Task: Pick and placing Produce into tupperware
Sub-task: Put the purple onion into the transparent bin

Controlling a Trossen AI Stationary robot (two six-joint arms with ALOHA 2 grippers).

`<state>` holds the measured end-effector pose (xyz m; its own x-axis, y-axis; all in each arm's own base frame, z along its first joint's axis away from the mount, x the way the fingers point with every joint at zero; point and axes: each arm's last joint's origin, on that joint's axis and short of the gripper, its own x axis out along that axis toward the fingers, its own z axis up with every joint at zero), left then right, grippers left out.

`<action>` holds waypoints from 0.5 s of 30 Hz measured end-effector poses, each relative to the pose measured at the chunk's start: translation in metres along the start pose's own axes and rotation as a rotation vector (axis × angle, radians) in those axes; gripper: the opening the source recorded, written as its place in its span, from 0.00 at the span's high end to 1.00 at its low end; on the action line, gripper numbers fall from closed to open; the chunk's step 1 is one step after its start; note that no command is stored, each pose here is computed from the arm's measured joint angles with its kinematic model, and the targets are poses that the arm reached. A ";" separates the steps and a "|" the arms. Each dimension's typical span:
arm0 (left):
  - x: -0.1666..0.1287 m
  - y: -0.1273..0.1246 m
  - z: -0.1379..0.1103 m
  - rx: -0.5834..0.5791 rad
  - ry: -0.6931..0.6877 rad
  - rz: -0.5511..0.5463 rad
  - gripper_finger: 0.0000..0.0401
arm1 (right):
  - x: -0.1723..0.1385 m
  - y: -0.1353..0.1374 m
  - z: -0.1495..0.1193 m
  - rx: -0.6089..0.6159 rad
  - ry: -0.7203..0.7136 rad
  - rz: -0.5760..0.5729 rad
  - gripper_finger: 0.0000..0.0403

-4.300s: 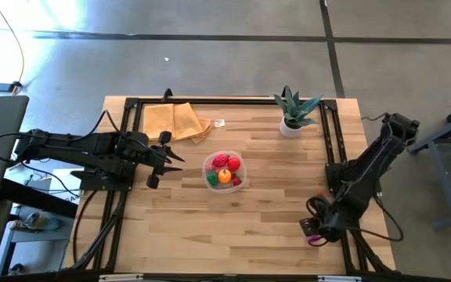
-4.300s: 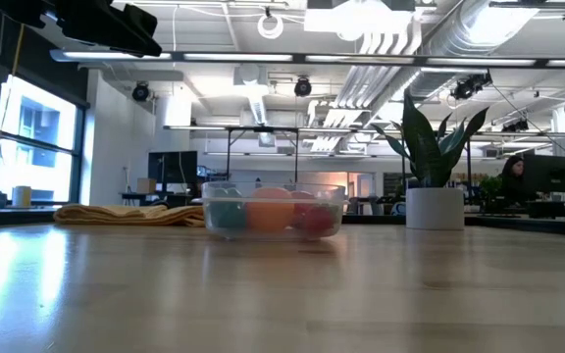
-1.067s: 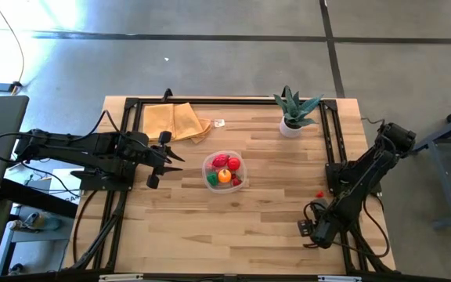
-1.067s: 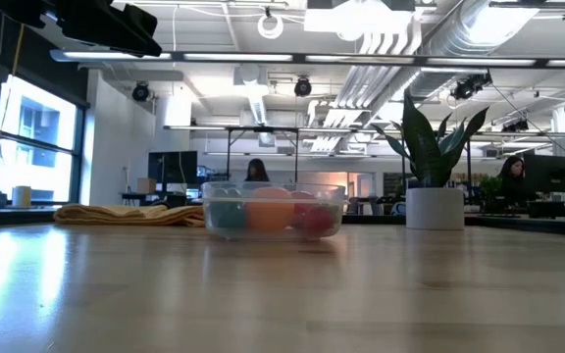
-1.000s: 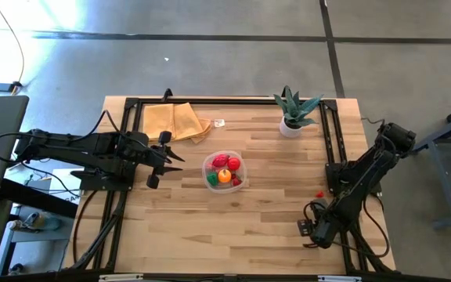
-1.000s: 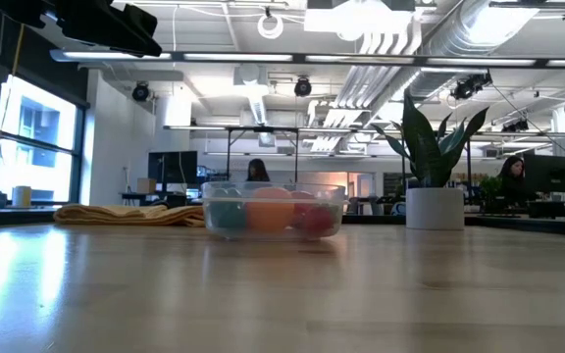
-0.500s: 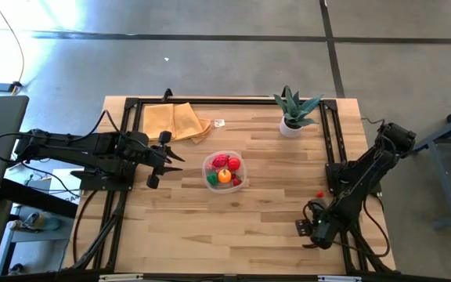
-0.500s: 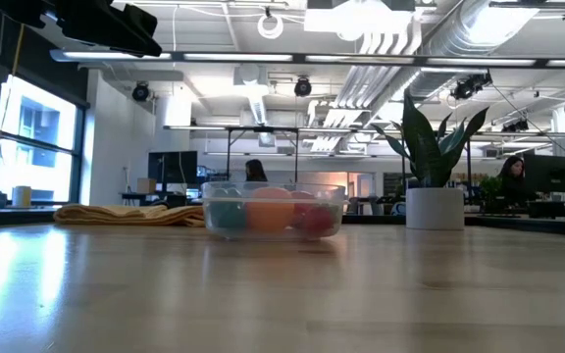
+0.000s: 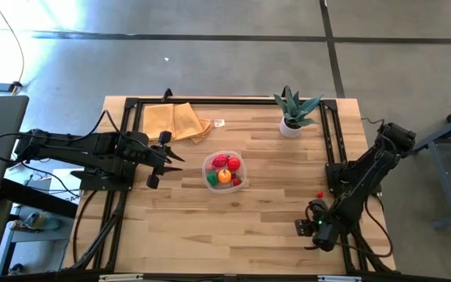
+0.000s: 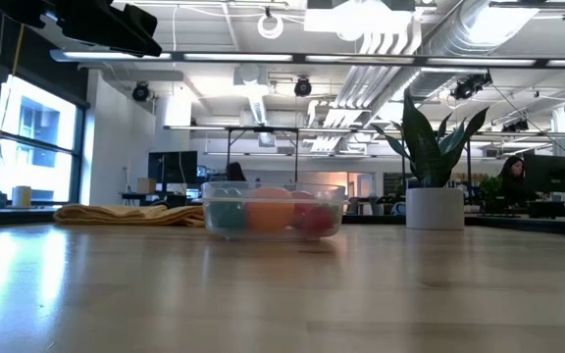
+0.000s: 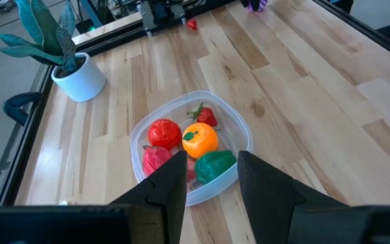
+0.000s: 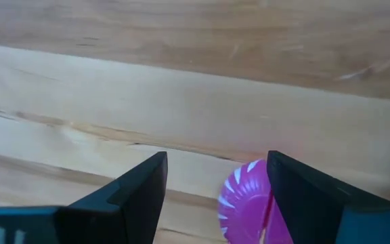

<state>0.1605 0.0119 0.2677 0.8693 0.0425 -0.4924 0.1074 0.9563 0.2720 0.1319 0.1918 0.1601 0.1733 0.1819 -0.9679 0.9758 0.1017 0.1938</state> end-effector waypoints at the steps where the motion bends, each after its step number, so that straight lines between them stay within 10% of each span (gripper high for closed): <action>1: 0.000 0.000 0.000 0.000 0.000 0.000 0.70 | 0.000 -0.001 0.000 0.006 0.000 -0.001 0.39; 15: 0.000 0.000 0.000 0.000 0.000 0.000 0.70 | 0.000 -0.004 0.001 0.002 -0.003 -0.055 0.39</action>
<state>0.1606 0.0119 0.2676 0.8692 0.0428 -0.4925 0.1072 0.9562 0.2724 0.1280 0.1900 0.1592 0.1198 0.1728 -0.9776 0.9842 0.1090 0.1398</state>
